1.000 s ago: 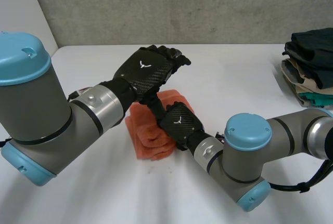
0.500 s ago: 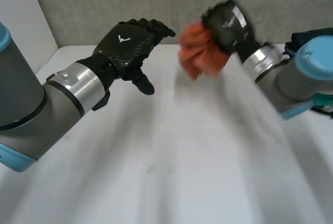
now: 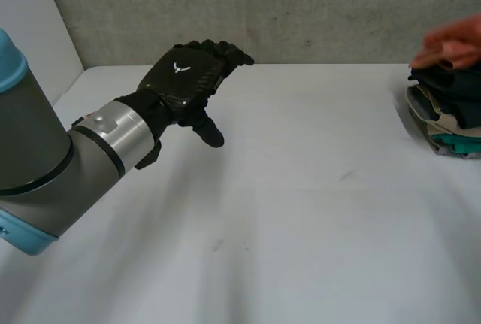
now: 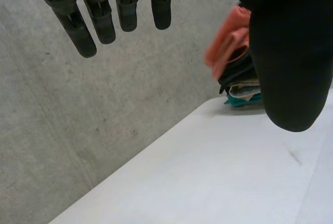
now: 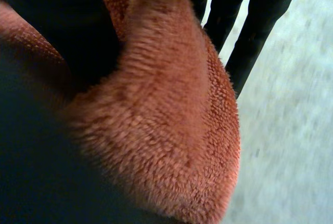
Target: Fold the laundry.
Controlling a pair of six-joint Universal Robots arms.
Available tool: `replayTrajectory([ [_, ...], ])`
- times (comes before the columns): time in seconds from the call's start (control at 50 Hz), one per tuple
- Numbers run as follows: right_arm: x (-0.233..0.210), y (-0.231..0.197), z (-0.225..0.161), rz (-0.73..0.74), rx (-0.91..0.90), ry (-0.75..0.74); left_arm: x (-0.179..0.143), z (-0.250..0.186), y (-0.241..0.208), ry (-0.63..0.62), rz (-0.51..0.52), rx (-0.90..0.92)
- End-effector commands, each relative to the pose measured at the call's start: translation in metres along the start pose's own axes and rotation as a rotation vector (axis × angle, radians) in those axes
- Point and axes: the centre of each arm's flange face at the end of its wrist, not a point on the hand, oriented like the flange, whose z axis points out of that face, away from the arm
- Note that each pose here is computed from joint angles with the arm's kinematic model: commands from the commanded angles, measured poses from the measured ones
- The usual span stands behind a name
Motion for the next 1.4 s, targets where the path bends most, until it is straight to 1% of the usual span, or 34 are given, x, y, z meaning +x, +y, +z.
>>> replayTrajectory([
  [0.02, 0.014, 0.044, -0.057, 0.017, -0.149, -0.039, 0.002, -0.001, 0.008, 0.003, -0.009, -0.025],
  [0.1, 0.027, 0.046, -0.070, -0.011, -0.155, -0.041, 0.003, -0.002, 0.009, 0.004, -0.010, -0.028],
  [0.2, 0.028, 0.036, -0.068, 0.000, -0.164, -0.032, 0.006, -0.002, 0.007, 0.012, -0.007, -0.021],
  [0.3, 0.033, -0.002, -0.057, 0.056, -0.221, 0.027, 0.007, -0.002, 0.003, 0.015, -0.002, -0.009],
  [0.32, 0.035, -0.014, -0.054, 0.087, -0.253, 0.050, 0.007, -0.002, 0.002, 0.015, -0.002, -0.006],
  [0.38, 0.037, -0.030, -0.053, 0.130, -0.306, 0.081, 0.007, -0.002, 0.000, 0.015, 0.000, -0.001],
  [0.4, 0.036, -0.036, -0.055, 0.154, -0.348, 0.098, 0.007, -0.002, -0.001, 0.015, 0.000, 0.001],
  [0.46, 0.039, -0.046, -0.061, 0.146, -0.416, 0.134, 0.007, -0.003, -0.004, 0.014, 0.003, 0.008],
  [0.54, 0.053, -0.065, -0.078, 0.027, -0.577, 0.263, 0.010, -0.006, -0.006, 0.018, 0.004, 0.012],
  [0.56, 0.063, -0.071, -0.087, -0.051, -0.661, 0.334, 0.010, -0.006, -0.006, 0.017, 0.002, 0.011],
  [0.62, 0.084, -0.083, -0.101, -0.211, -0.794, 0.453, 0.010, -0.008, -0.008, 0.018, 0.003, 0.015],
  [0.64, 0.095, -0.092, -0.105, -0.327, -0.860, 0.522, 0.010, -0.008, -0.008, 0.018, 0.002, 0.016],
  [0.7, 0.108, -0.106, -0.104, -0.466, -0.881, 0.617, 0.010, -0.011, -0.015, 0.014, 0.005, 0.034],
  [0.72, 0.105, -0.117, -0.092, -0.494, -0.825, 0.639, 0.010, -0.011, -0.017, 0.013, 0.008, 0.042],
  [0.76, 0.091, -0.130, -0.076, -0.480, -0.740, 0.624, 0.009, -0.014, -0.024, 0.001, 0.012, 0.059],
  [0.78, 0.075, -0.150, -0.060, -0.443, -0.638, 0.607, 0.008, -0.015, -0.026, -0.006, 0.013, 0.066],
  [0.84, 0.048, -0.182, -0.045, -0.362, -0.502, 0.572, 0.005, -0.017, -0.032, -0.037, 0.018, 0.080],
  [0.86, 0.030, -0.200, -0.040, -0.307, -0.425, 0.531, 0.004, -0.018, -0.033, -0.045, 0.017, 0.082],
  [0.92, -0.004, -0.216, -0.034, -0.221, -0.339, 0.426, 0.000, -0.020, -0.037, -0.093, 0.011, 0.090],
  [0.94, -0.036, -0.221, -0.031, -0.155, -0.304, 0.332, -0.001, -0.021, -0.038, -0.106, 0.008, 0.091],
  [1.0, -0.091, -0.226, -0.029, -0.055, -0.275, 0.190, -0.008, -0.025, -0.041, -0.172, -0.009, 0.096],
  [1.02, -0.128, -0.227, -0.032, 0.000, -0.277, 0.104, -0.010, -0.026, -0.041, -0.189, -0.013, 0.096],
  [1.04, -0.144, -0.227, -0.034, 0.022, -0.283, 0.071, -0.013, -0.027, -0.040, -0.224, -0.022, 0.087],
  [1.08, -0.166, -0.227, -0.039, 0.053, -0.299, 0.031, -0.017, -0.028, -0.037, -0.255, -0.026, 0.076],
  [1.1, -0.186, -0.229, -0.044, 0.078, -0.312, 0.007, -0.018, -0.029, -0.035, -0.270, -0.026, 0.070],
  [1.12, -0.193, -0.228, -0.047, 0.088, -0.320, 0.003, -0.022, -0.030, -0.031, -0.304, -0.031, 0.056],
  [1.2, -0.225, -0.212, -0.061, 0.116, -0.400, 0.004, -0.025, -0.033, -0.024, -0.340, -0.035, 0.029],
  [1.26, -0.232, -0.206, -0.064, 0.118, -0.423, 0.012, -0.026, -0.033, -0.022, -0.346, -0.037, 0.024],
  [1.4, -0.236, -0.210, -0.064, 0.112, -0.419, 0.024, -0.026, -0.034, -0.021, -0.345, -0.040, 0.018],
])
